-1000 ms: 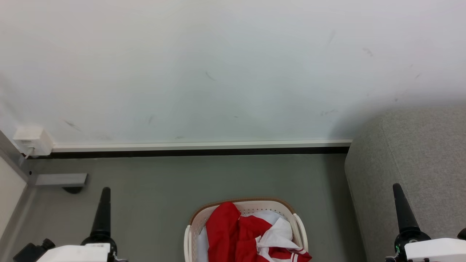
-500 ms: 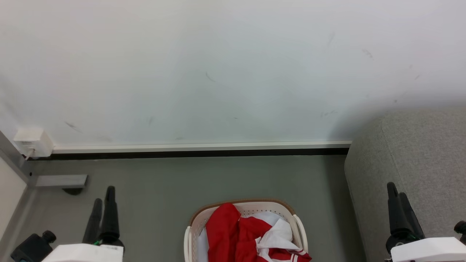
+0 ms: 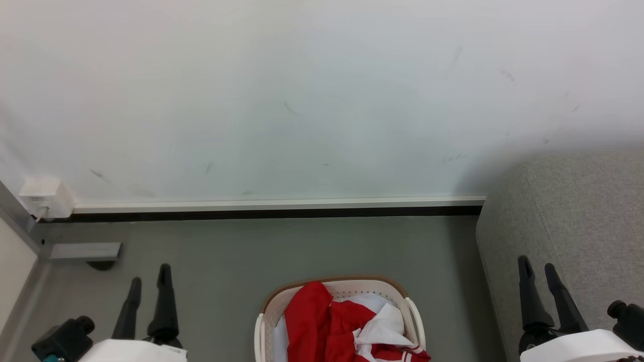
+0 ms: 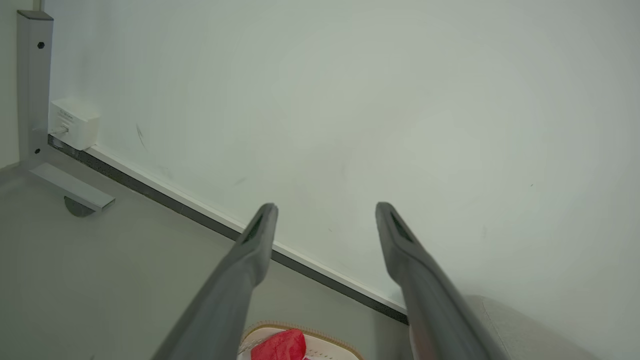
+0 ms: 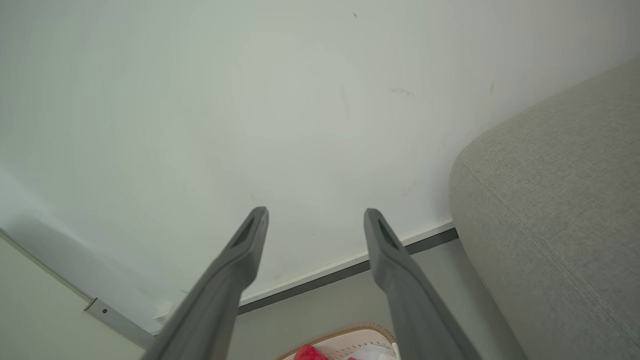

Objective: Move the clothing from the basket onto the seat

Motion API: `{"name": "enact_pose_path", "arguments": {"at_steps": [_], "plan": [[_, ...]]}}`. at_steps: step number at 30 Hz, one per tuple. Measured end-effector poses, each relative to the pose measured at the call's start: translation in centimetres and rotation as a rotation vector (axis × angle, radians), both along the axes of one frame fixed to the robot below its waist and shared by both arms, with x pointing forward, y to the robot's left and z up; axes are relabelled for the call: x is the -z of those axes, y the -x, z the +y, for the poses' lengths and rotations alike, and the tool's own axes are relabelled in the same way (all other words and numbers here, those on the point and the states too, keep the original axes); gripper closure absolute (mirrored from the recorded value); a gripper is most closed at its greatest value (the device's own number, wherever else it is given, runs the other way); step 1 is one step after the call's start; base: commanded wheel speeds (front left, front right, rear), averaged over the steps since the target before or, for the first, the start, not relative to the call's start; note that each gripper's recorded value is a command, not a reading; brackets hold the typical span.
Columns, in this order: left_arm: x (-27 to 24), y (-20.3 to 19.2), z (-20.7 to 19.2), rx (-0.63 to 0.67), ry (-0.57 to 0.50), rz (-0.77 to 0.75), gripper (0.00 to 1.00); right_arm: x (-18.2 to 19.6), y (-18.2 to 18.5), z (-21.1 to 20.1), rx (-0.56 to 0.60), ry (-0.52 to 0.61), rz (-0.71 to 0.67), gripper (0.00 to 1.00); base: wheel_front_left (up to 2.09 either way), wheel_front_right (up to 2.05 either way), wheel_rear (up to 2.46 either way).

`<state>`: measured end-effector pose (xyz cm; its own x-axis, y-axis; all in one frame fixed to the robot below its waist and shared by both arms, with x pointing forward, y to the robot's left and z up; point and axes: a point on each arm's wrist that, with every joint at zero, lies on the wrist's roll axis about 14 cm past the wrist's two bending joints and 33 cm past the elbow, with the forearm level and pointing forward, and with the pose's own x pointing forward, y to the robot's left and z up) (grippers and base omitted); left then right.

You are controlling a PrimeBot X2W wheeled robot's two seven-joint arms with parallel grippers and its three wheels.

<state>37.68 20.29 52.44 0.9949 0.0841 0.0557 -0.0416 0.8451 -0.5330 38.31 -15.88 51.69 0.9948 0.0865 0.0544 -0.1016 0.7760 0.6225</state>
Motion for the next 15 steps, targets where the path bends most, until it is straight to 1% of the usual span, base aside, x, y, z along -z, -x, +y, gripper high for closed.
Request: {"name": "enact_pose_path", "arguments": {"at_steps": [5, 15], "plan": [[0.1, 0.1, 0.0, -0.006, -0.063, 0.001, 0.0, 0.1, 0.1, 0.7, -0.018, 0.066, -0.009, 0.0, 0.0, 0.0, 0.0], [0.2, 0.4, -0.4, 0.005, -0.172, 0.001, 0.0, 0.6, 0.3, 1.2, -0.033, 0.165, -0.015, 0.0, 0.0, 0.0, 0.0]]}}
